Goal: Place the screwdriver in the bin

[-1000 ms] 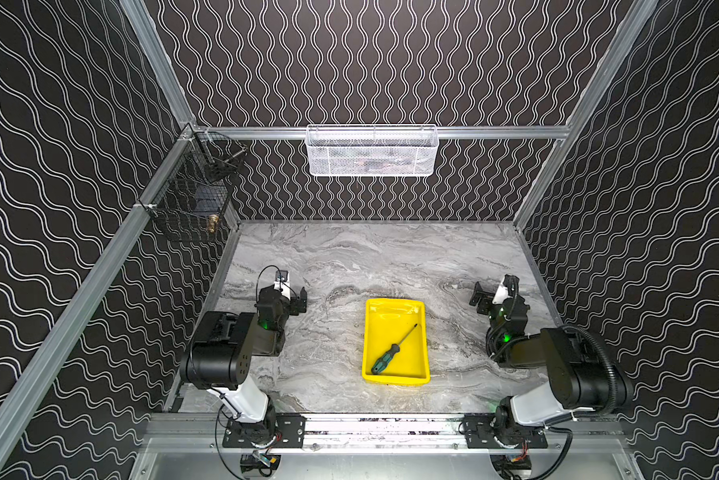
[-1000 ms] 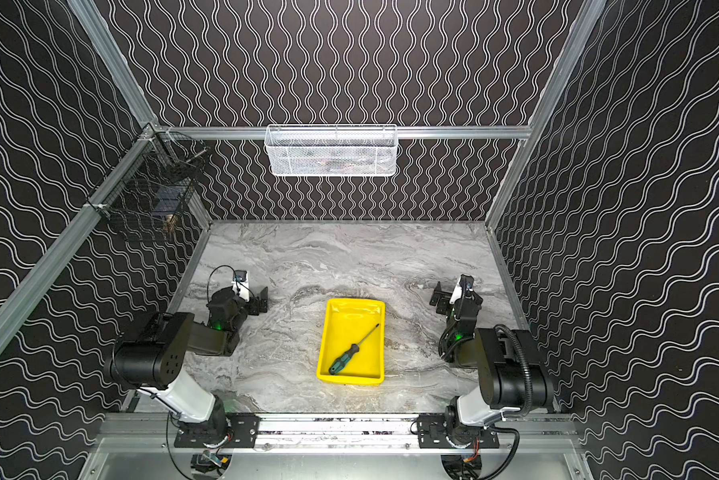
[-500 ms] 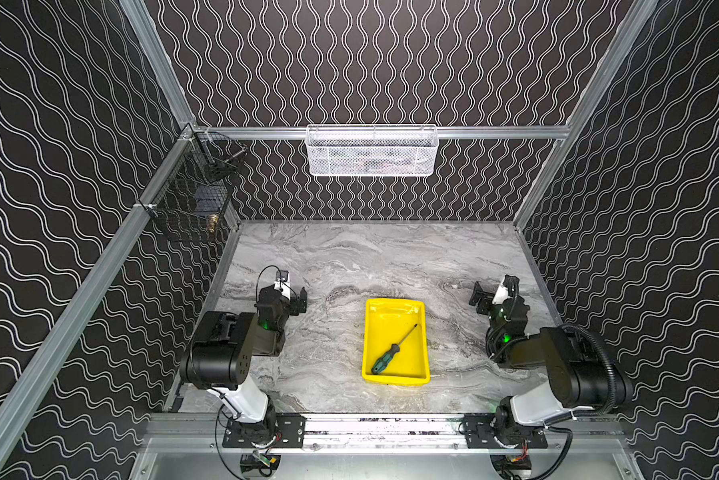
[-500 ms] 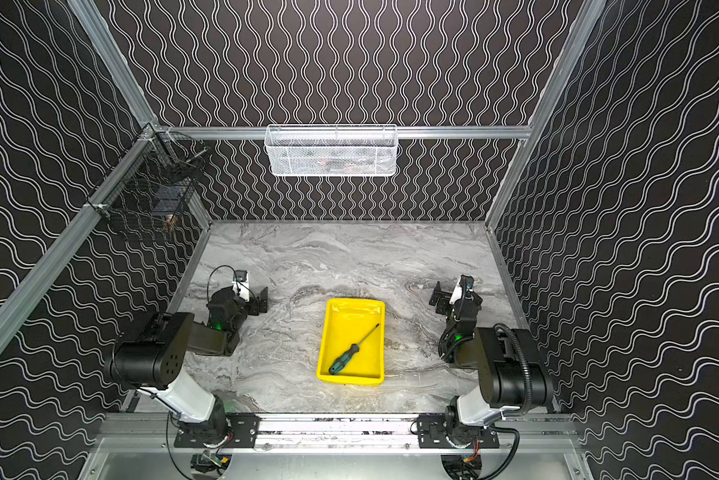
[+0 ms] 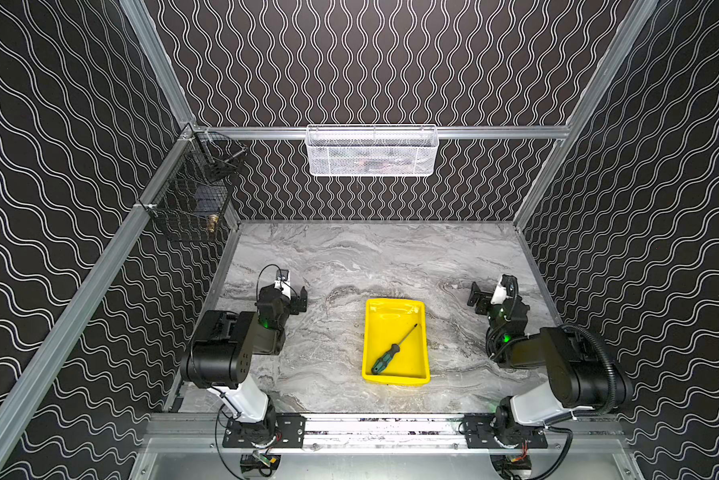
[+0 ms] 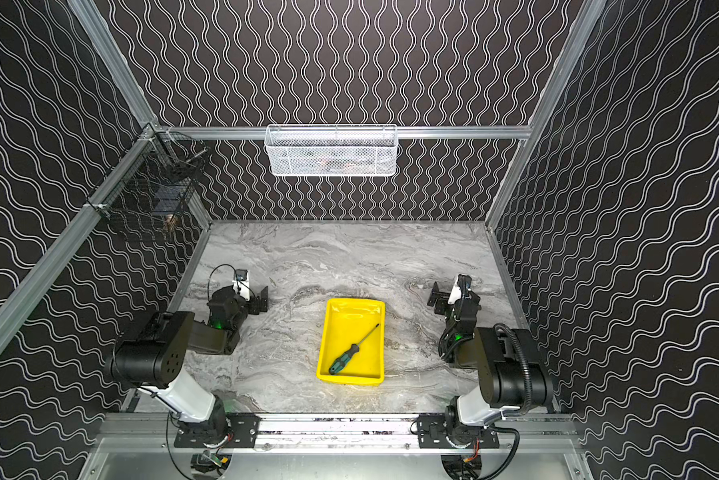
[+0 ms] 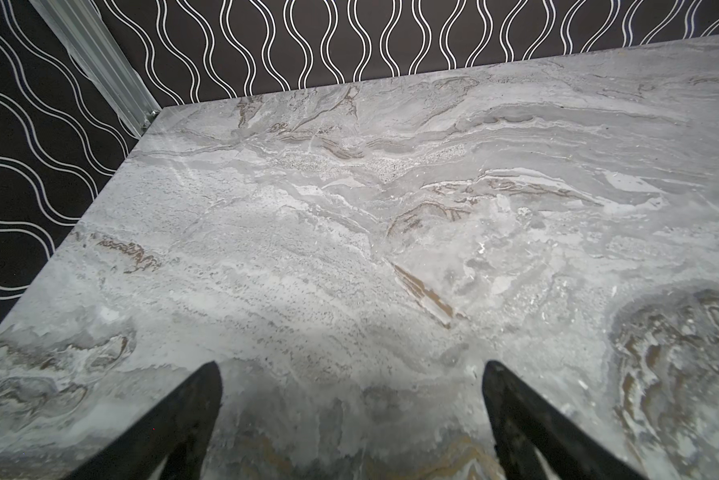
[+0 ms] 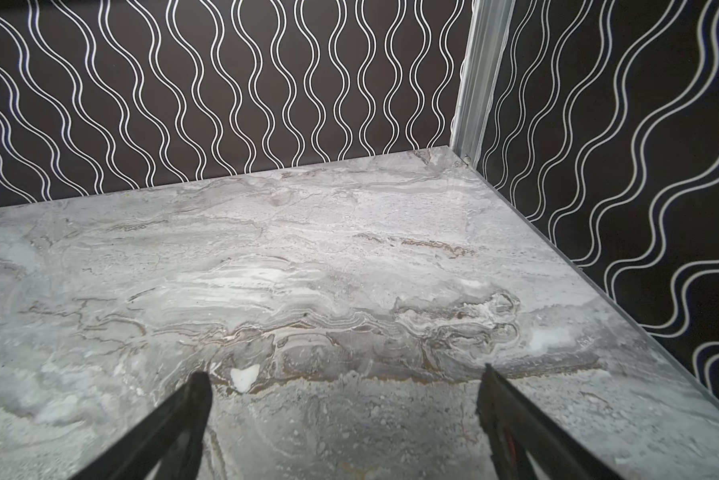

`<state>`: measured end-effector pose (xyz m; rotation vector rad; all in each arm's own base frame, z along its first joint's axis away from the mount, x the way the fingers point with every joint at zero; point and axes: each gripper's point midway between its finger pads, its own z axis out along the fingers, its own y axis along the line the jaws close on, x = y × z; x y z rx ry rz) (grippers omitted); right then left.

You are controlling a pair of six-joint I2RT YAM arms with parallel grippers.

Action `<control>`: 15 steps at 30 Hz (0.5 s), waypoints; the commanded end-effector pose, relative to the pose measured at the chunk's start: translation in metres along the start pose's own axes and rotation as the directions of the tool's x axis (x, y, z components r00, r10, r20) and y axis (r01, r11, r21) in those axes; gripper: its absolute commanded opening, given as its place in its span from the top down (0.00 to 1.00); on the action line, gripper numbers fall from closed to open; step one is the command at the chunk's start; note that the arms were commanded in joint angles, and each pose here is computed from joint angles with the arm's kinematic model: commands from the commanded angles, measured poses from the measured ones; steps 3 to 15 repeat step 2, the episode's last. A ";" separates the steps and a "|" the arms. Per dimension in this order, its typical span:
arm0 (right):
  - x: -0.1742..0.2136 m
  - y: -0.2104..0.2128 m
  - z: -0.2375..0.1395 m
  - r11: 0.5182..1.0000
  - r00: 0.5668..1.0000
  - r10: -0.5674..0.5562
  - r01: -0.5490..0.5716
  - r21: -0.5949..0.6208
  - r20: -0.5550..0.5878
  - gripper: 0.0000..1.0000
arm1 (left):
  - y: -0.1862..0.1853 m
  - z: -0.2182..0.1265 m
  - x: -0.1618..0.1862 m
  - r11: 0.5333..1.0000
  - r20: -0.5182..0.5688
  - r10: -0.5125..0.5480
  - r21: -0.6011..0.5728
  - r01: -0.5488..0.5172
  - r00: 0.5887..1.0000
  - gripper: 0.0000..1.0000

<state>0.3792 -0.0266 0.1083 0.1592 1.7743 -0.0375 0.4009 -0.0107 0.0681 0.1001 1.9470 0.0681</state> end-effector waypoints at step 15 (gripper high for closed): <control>-0.008 0.004 0.001 1.000 0.999 -0.005 0.005 -0.022 0.032 0.00 | 0.001 -0.002 -0.005 1.000 0.025 0.007 -0.003 -0.006 1.000 0.01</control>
